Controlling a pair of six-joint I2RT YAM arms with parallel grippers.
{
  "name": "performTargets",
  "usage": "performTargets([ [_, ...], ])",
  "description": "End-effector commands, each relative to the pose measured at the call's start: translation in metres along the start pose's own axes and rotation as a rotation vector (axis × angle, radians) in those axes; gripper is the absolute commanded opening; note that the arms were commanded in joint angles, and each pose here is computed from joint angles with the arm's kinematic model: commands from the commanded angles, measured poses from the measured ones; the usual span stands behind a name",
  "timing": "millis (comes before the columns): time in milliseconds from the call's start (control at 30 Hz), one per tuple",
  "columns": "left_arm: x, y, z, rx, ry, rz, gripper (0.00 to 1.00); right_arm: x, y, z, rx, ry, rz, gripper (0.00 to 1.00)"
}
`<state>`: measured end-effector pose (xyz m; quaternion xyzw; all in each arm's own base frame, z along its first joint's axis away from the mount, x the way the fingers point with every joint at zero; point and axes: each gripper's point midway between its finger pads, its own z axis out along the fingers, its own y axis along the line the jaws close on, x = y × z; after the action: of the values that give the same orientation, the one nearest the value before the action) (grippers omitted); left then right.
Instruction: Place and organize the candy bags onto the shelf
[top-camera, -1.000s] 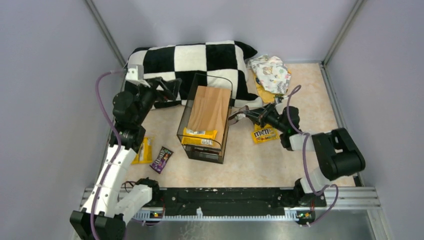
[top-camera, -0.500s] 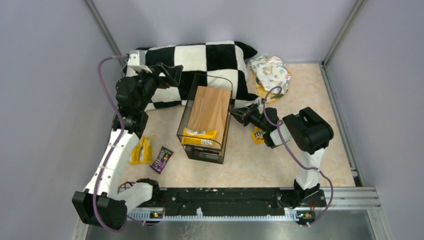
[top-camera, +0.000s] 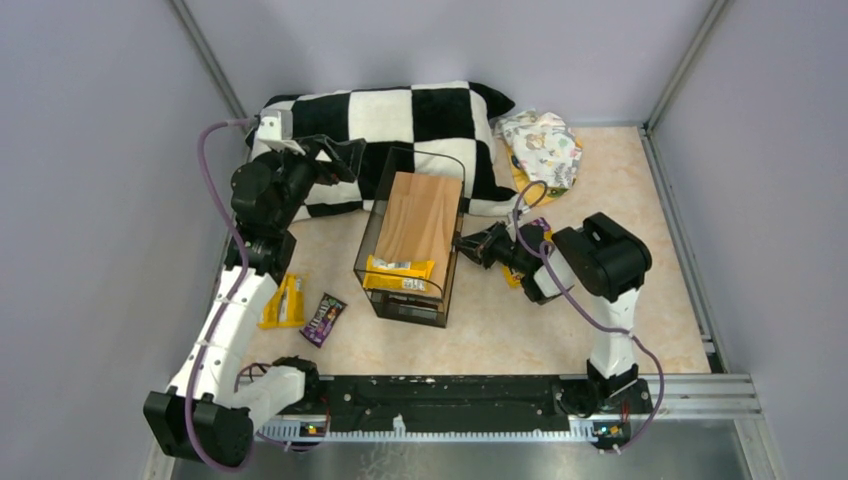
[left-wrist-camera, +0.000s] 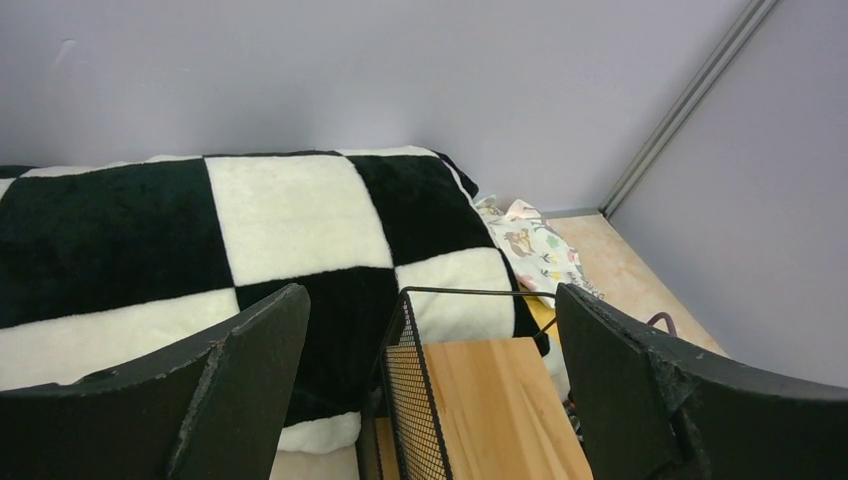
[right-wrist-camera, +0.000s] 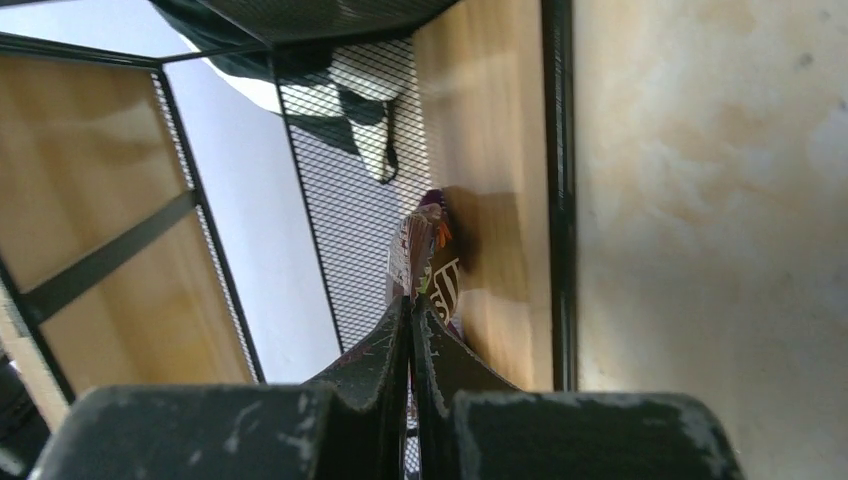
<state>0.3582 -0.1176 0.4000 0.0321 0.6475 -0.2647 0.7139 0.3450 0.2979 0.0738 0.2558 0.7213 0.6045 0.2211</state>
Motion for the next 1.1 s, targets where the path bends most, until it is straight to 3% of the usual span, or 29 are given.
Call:
performTargets([
  [0,-0.004,-0.005,0.006,0.047,-0.02,0.005,0.99,0.022,-0.002,-0.003,-0.018,0.062,-0.06,0.02],
  [433,0.002,-0.003,0.008,0.061,-0.005,-0.035,0.99,0.036,-0.011,0.0,0.03,0.066,-0.148,0.18],
  [1067,0.009,-0.003,0.012,0.071,0.013,-0.057,0.99,0.047,-0.007,0.01,0.058,0.115,-0.24,0.13],
])
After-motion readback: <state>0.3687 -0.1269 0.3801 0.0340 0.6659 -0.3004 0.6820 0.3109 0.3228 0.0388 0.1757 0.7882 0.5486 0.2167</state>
